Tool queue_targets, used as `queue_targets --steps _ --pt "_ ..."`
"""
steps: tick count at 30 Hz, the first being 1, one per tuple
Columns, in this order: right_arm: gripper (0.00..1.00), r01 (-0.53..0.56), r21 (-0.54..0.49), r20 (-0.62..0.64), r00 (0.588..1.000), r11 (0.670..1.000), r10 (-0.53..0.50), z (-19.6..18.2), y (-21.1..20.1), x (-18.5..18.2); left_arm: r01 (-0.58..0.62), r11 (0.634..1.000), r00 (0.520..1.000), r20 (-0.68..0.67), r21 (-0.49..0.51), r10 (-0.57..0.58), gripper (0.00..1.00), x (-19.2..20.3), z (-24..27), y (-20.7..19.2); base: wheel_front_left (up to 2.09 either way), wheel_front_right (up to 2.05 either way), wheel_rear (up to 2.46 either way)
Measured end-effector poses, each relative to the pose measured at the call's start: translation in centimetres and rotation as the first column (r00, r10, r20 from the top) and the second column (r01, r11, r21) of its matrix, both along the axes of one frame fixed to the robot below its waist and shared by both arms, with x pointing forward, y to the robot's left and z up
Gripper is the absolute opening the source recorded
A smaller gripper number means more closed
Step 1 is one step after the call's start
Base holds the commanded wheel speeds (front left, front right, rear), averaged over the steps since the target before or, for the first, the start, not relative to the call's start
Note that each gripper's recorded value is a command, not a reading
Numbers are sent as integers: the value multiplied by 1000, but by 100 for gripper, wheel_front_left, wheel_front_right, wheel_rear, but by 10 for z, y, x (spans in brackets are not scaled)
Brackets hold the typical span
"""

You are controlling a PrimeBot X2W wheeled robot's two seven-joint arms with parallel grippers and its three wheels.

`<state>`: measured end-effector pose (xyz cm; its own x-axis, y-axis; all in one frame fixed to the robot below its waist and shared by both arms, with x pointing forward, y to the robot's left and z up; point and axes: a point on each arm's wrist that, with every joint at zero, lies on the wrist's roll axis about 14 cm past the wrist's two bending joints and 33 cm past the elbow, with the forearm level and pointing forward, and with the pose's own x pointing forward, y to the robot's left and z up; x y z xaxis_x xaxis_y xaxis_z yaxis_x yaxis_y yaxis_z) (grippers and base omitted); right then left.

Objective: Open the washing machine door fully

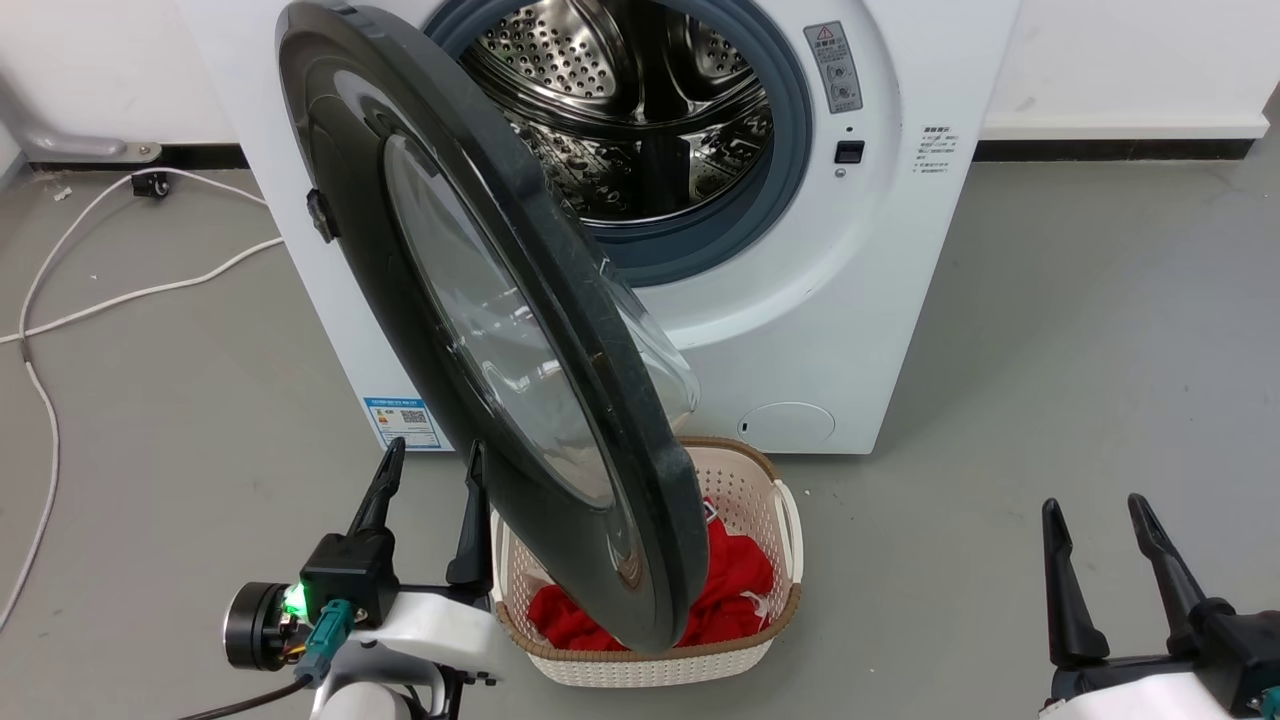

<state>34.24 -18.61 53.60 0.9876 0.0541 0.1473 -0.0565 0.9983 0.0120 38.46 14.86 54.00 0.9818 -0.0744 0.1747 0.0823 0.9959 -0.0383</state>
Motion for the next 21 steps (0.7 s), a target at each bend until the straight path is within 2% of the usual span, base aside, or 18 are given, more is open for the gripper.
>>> queue_targets --steps 11,12,13,21 --pt "100 -4 3 3 1000 1000 4 0 1 5 0 1000 1000 -5 -3 0 100 0 -2 -1 0 0 0" --pt "100 -4 2 4 1000 1000 4 0 1 5 1 1000 1000 -5 -5 -1 46 0 -2 -1 0 0 0" --pt "100 -4 3 4 1000 1000 4 0 1 5 4 1000 1000 -5 -6 -4 0 1 -2 -2 0 0 0" --pt "100 -5 6 3 1000 1000 5 1 2 6 7 1000 1000 -1 -8 -7 0 1 0 -3 0 0 0"
